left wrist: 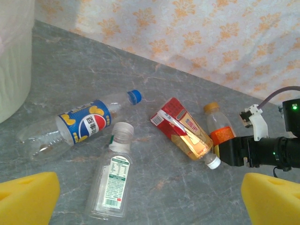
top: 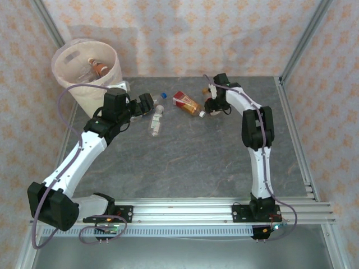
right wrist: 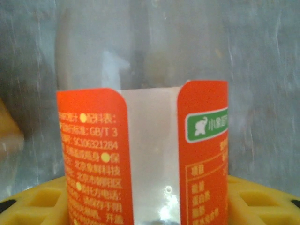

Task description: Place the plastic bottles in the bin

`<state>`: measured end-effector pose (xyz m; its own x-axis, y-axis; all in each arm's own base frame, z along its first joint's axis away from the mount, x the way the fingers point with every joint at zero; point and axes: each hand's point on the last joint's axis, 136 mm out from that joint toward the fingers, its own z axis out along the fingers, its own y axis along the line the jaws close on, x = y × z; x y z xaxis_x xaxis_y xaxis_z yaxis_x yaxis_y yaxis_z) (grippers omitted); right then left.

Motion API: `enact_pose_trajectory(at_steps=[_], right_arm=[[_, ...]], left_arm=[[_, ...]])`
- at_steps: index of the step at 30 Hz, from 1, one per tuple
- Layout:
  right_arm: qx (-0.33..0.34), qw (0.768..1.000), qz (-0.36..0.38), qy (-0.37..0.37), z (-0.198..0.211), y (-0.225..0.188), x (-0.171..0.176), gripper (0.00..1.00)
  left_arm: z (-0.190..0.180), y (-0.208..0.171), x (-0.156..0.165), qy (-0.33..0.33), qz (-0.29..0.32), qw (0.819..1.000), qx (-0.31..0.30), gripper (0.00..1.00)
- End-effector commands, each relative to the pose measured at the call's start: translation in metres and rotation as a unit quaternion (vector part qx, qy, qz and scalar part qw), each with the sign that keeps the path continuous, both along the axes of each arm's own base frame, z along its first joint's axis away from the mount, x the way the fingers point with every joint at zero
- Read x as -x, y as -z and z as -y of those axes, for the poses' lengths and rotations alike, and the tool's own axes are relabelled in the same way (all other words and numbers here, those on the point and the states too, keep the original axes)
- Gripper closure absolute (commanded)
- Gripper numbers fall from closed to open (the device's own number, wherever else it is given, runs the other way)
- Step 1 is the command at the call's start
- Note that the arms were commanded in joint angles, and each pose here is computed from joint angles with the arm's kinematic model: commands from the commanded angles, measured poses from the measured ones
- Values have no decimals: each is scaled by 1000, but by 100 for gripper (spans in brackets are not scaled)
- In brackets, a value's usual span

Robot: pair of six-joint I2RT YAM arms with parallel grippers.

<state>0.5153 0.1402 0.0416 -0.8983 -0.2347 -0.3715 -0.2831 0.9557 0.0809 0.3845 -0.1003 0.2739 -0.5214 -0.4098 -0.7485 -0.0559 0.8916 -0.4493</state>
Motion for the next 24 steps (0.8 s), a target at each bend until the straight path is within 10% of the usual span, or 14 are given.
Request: enact_pose_trajectory(at_steps=[1, 14, 24], right_arm=[[-13, 996, 83, 40, 7, -53, -1, 44], [-203, 942, 206, 171, 10, -116, 93, 52], [-296, 919, 233, 111, -20, -145, 160, 54]], left_arm=[[13, 3, -1, 30, 1, 999, 12, 0], [43, 4, -13, 77, 16, 994, 73, 0], [94, 0, -15, 147, 15, 983, 110, 0]])
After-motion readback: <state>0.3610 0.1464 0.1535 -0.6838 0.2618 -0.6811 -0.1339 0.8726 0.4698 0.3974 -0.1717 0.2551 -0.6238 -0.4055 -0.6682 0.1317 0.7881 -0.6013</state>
